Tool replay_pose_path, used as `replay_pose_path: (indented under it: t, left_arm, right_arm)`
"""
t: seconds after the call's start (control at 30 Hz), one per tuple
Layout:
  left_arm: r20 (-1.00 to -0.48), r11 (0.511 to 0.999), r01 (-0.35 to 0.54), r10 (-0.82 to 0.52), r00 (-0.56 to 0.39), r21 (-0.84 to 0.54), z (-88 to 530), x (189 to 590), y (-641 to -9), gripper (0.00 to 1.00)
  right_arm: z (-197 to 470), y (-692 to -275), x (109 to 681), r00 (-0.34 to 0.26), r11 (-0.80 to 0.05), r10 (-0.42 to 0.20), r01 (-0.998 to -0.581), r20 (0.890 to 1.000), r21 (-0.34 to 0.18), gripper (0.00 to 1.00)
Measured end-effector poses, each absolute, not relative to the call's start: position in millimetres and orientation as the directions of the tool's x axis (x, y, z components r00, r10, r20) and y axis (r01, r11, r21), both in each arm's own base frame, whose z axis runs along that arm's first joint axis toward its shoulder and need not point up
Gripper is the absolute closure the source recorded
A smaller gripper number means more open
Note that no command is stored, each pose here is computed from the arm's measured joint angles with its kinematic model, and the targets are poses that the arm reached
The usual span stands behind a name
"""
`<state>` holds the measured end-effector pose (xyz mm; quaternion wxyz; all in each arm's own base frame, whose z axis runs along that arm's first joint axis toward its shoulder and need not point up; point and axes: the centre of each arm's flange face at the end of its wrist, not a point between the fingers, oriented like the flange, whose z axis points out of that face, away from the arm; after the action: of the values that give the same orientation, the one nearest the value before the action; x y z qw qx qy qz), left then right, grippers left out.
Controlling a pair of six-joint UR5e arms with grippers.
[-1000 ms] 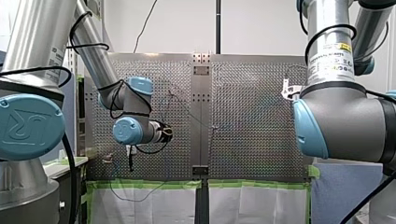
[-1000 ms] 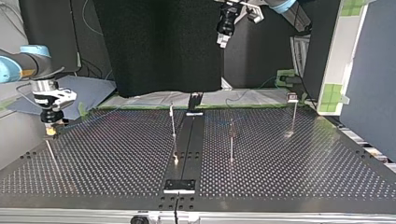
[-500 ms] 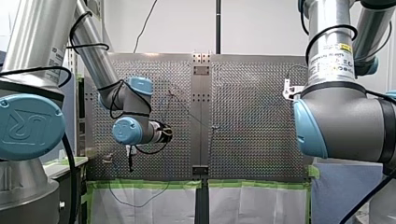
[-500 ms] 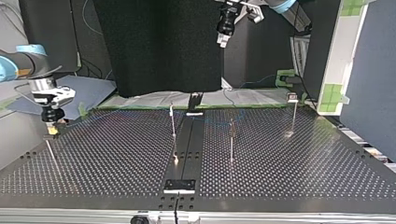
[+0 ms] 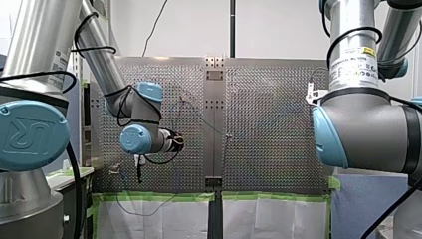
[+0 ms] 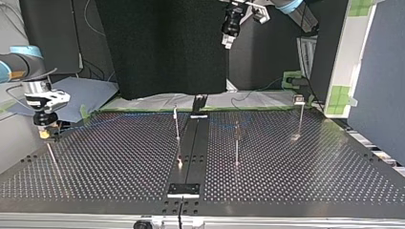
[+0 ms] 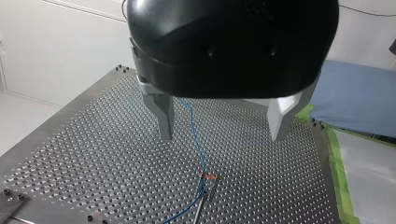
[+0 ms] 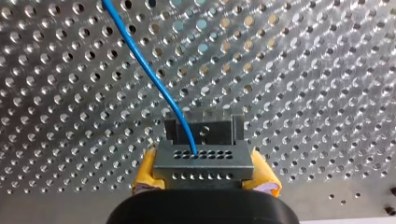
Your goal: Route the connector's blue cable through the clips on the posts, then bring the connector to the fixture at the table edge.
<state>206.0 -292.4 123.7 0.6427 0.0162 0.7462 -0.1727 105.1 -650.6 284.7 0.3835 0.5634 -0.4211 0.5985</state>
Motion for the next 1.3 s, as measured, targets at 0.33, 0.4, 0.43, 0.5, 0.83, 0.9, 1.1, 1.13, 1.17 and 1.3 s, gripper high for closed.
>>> replay_pose_path:
  t: [0.33, 0.4, 0.43, 0.5, 0.83, 0.9, 1.1, 1.13, 1.17, 1.3]
  left_arm:
    - [-0.965, 0.94, 0.245, -0.198, -0.173, -0.237, 123.8, 206.3, -292.3, 0.0]
    - [-0.965, 0.94, 0.246, -0.198, -0.173, -0.237, 123.8, 206.3, -292.3, 0.0]
    - [-0.965, 0.94, 0.246, -0.198, -0.173, -0.237, 123.8, 206.3, -292.3, 0.0]
    - [-0.965, 0.94, 0.246, -0.198, -0.173, -0.237, 123.8, 206.2, -292.4, 0.0]
    - [-0.965, 0.94, 0.246, -0.198, -0.173, -0.237, 123.8, 206.3, -292.3, 0.0]
    - [-0.965, 0.94, 0.246, -0.198, -0.173, -0.237, 123.7, 206.3, -292.3, 0.0]
    - [-0.965, 0.94, 0.246, -0.198, -0.173, -0.237, 123.8, 206.4, -292.4, 0.0]
    - [-0.965, 0.94, 0.246, -0.198, -0.173, -0.237, 123.8, 206.4, -292.4, 0.0]
    - [-0.965, 0.94, 0.246, -0.198, -0.173, -0.237, 123.8, 206.3, -292.4, 0.0]
    - [-0.965, 0.94, 0.246, -0.198, -0.173, -0.237, 123.8, 206.4, -292.4, 0.0]
  right_arm:
    - [289.9, -654.1, 104.4, -0.057, -0.344, -0.007, -0.937, 0.998, -0.056, 1.0]
    - [289.5, -654.3, 105.3, -0.054, -0.345, -0.005, -0.937, 0.999, -0.052, 1.0]
    - [289.3, -654.3, 105.5, -0.052, -0.346, -0.005, -0.937, 0.999, -0.05, 1.0]
    - [288.7, -654.4, 106.2, -0.047, -0.347, -0.004, -0.937, 0.999, -0.045, 1.0]
    - [275.9, -656.2, 111.0, -0.027, -0.358, -0.013, -0.933, 1.0, -0.03, 1.0]
    - [273.8, -656.9, 111.9, -0.024, -0.363, -0.012, -0.932, 1.0, -0.027, 1.0]
    - [275.3, -659.4, 114.0, -0.022, -0.373, 0.0, -0.928, 1.0, -0.02, 1.0]
    - [275.8, -659.7, 114.3, -0.022, -0.373, 0.001, -0.927, 1.0, -0.02, 1.0]
    - [276.4, -660.1, 114.5, -0.021, -0.374, 0.002, -0.927, 1.0, -0.019, 1.0]
    - [278.6, -661.3, 115.7, -0.02, -0.377, 0.008, -0.926, 1.0, -0.016, 1.0]
